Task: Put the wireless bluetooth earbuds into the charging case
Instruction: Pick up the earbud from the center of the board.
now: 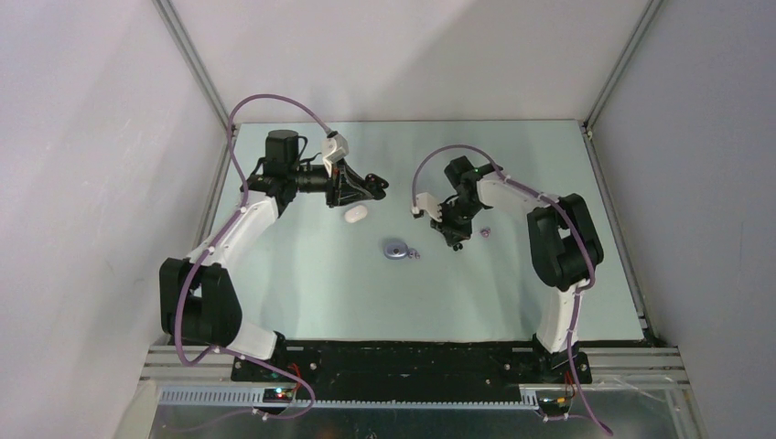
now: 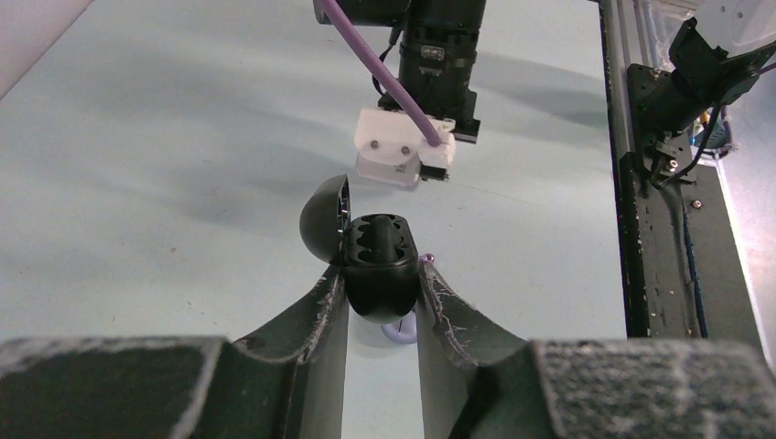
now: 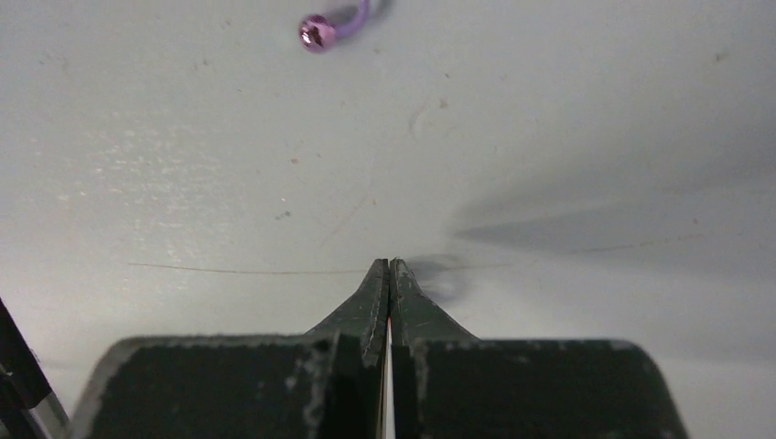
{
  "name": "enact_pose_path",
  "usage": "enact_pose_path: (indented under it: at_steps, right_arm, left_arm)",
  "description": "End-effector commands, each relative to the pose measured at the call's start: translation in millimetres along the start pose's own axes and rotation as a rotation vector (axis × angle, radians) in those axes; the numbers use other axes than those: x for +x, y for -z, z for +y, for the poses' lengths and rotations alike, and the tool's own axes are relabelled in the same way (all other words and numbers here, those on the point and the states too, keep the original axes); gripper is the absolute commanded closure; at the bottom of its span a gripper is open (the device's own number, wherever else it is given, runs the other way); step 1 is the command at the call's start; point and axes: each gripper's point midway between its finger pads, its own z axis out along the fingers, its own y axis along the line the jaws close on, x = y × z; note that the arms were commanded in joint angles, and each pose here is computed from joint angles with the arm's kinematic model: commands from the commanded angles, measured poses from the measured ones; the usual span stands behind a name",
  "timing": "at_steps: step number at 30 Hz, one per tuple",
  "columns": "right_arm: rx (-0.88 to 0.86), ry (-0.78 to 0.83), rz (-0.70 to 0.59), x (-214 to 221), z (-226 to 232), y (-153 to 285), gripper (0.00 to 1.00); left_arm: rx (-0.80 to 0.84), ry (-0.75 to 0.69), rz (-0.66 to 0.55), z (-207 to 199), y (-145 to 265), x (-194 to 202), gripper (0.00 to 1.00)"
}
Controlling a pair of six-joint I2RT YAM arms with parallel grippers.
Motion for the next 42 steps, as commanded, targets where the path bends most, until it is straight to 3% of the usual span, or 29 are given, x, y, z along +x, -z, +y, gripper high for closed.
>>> enact_pose_path:
  at_steps: [1, 4, 14, 21, 42]
  right_arm:
    - [0.057, 0.008, -0.018, -16, 2, 17, 1.00]
    - [0.069, 0.007, -0.016, -16, 1, 19, 1.00]
    - [0.109, 0.020, -0.009, 4, -23, 21, 0.83]
    - [0.114, 0.053, 0.016, 11, -32, 13, 0.77]
    - [0.046, 0.046, 0.029, 16, -22, -3, 0.75]
  left_arm:
    - [-0.008, -0.028, -0.019, 2, 2, -7, 1.00]
    - [-0.006, -0.027, -0.020, 2, 1, -7, 1.00]
    - [-0.013, -0.019, -0.013, 1, 3, -5, 1.00]
    - [-0.020, -0.023, -0.010, 1, 3, -6, 1.00]
    - [-0.026, -0.019, -0.002, 1, 4, -5, 1.00]
